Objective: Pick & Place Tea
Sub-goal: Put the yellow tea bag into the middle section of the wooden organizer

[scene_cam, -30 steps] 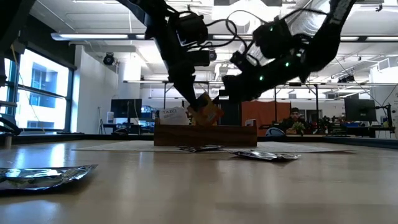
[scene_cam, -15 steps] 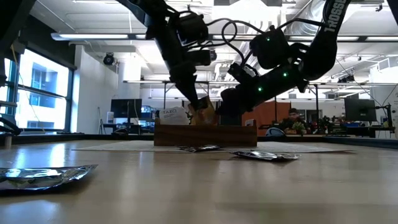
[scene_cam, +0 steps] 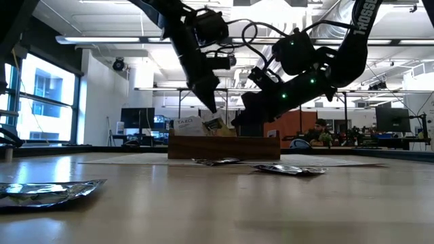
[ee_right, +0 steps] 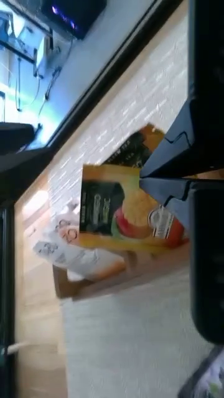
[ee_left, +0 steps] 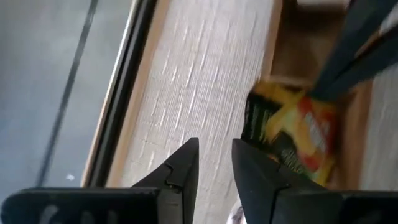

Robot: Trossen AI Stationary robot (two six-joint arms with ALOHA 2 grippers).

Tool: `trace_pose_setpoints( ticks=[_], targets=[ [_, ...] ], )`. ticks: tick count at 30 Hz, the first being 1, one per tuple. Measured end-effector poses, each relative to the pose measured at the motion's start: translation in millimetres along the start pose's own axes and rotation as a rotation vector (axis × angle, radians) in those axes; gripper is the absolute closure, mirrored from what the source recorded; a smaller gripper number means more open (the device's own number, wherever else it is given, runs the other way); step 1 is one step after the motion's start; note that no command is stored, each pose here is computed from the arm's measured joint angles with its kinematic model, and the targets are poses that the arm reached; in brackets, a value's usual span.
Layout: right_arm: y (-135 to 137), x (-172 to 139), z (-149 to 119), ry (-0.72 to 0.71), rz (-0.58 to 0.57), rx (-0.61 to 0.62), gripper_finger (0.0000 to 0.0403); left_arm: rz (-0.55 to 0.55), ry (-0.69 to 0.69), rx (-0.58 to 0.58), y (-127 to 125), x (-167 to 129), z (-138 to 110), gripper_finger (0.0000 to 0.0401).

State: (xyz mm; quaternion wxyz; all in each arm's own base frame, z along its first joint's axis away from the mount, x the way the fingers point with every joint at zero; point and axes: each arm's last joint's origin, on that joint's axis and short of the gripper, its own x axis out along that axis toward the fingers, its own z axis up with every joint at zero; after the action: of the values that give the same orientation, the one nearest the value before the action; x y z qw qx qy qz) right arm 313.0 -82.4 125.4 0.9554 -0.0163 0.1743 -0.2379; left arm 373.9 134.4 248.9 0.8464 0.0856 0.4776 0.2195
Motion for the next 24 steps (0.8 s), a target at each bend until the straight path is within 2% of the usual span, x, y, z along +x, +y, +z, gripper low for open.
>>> trace_pose_setpoints(
  ticks=[5, 7, 9, 13, 18, 21, 24],
  targets=[
    [-3, 0, -1, 0.009, -0.107, -0.024, 0.0397, 0.000, -0.016, -0.198, 3, -8, 8, 0.0307],
    [-3, 0, -1, 0.014, -0.103, -0.044, 0.0400, 0.009, -0.004, -0.259, 2, -12, 8, 0.0307],
    [-1, 0, 1, -0.008, -0.036, -0.093, 0.0401, 0.036, 0.025, -0.312, -1, -25, 6, 0.0307],
    [5, -1, 13, -0.152, 0.154, -0.161, 0.0397, 0.137, 0.061, -0.360, -15, -55, 1, 0.0307],
    [4, 2, 27, -0.237, 0.238, -0.164, 0.0395, 0.268, 0.032, -0.363, -47, -98, -5, 0.0307],
    [3, 15, 45, -0.210, 0.321, -0.161, 0.0393, 0.338, -0.021, -0.370, -59, -122, -9, 0.0307],
    [4, 35, 62, -0.071, 0.284, -0.183, 0.0397, 0.383, -0.068, -0.388, -65, -140, -13, 0.0307]
  ],
)
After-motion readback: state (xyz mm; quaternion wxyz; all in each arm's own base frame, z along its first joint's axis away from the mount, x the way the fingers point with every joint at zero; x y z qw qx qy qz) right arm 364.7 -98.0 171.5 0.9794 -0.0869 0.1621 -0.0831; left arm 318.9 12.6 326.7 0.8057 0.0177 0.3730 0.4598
